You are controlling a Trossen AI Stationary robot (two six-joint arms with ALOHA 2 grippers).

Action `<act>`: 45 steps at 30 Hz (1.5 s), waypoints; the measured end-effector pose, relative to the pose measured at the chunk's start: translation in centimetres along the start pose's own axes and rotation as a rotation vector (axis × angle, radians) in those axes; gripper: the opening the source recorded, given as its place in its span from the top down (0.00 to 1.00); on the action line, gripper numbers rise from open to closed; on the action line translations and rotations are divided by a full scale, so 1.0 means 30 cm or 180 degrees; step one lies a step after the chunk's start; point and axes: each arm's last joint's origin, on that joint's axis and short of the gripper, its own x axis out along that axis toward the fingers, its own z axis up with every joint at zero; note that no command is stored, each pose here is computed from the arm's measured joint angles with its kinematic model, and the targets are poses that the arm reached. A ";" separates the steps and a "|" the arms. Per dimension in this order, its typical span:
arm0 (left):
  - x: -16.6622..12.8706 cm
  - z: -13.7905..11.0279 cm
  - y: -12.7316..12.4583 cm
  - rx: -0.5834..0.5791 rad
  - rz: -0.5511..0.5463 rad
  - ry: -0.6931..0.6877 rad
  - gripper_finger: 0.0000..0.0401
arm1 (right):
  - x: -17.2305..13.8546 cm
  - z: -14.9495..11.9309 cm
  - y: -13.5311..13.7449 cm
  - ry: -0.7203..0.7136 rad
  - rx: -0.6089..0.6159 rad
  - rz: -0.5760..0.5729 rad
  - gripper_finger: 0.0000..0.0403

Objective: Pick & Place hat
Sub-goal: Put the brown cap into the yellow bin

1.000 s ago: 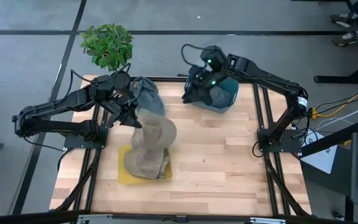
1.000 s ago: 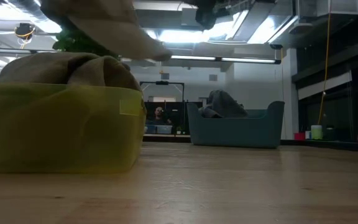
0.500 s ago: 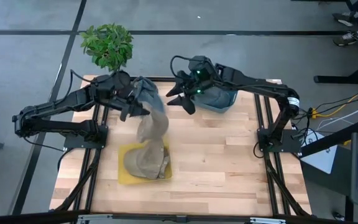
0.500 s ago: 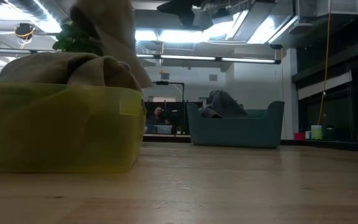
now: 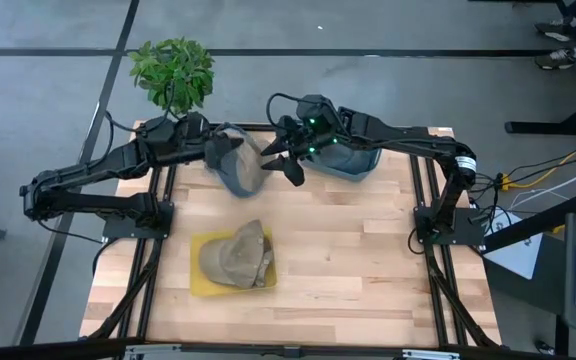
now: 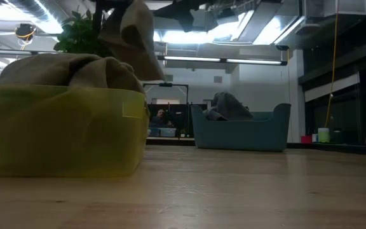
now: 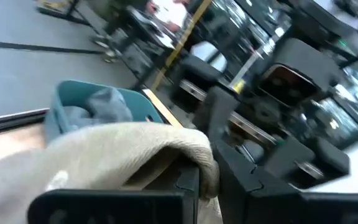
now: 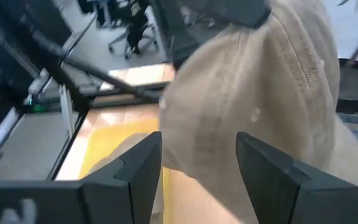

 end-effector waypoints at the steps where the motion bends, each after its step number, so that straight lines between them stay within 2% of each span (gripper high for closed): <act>1: 0.000 0.002 0.002 -0.0055 0.0065 -0.0062 0.93 | 0.000 0.003 -0.001 -0.0032 0.0051 -0.0032 0.49; 6: 0.016 0.008 0.017 -0.0319 0.0422 -0.0409 0.93 | -0.001 0.023 -0.007 -0.0239 0.0336 -0.0247 0.49; 10: 0.046 0.010 0.023 -0.0354 0.0525 -0.0569 0.93 | 0.004 0.035 0.002 -0.0388 0.0344 -0.0551 0.49; 18: 0.139 -0.001 0.041 -0.0368 0.0617 -0.0765 0.93 | 0.029 0.035 0.071 -0.0403 -0.0138 -0.1387 0.49; 25: 0.190 -0.002 0.044 -0.0394 0.0525 -0.0907 0.93 | 0.031 0.030 0.117 -0.0204 -0.0736 -0.2573 0.49; 32: 0.197 0.006 0.037 -0.0450 0.0425 -0.1015 0.93 | 0.030 0.030 0.116 -0.0166 -0.0801 -0.2606 0.49; 40: 0.195 0.012 0.038 -0.0554 0.0505 -0.1177 0.93 | 0.035 0.037 0.122 -0.0230 -0.0902 -0.2355 0.49; 45: 0.194 0.012 0.028 -0.0608 0.0399 -0.1179 0.93 | 0.057 0.022 0.110 -0.0122 -0.0964 -0.2532 0.49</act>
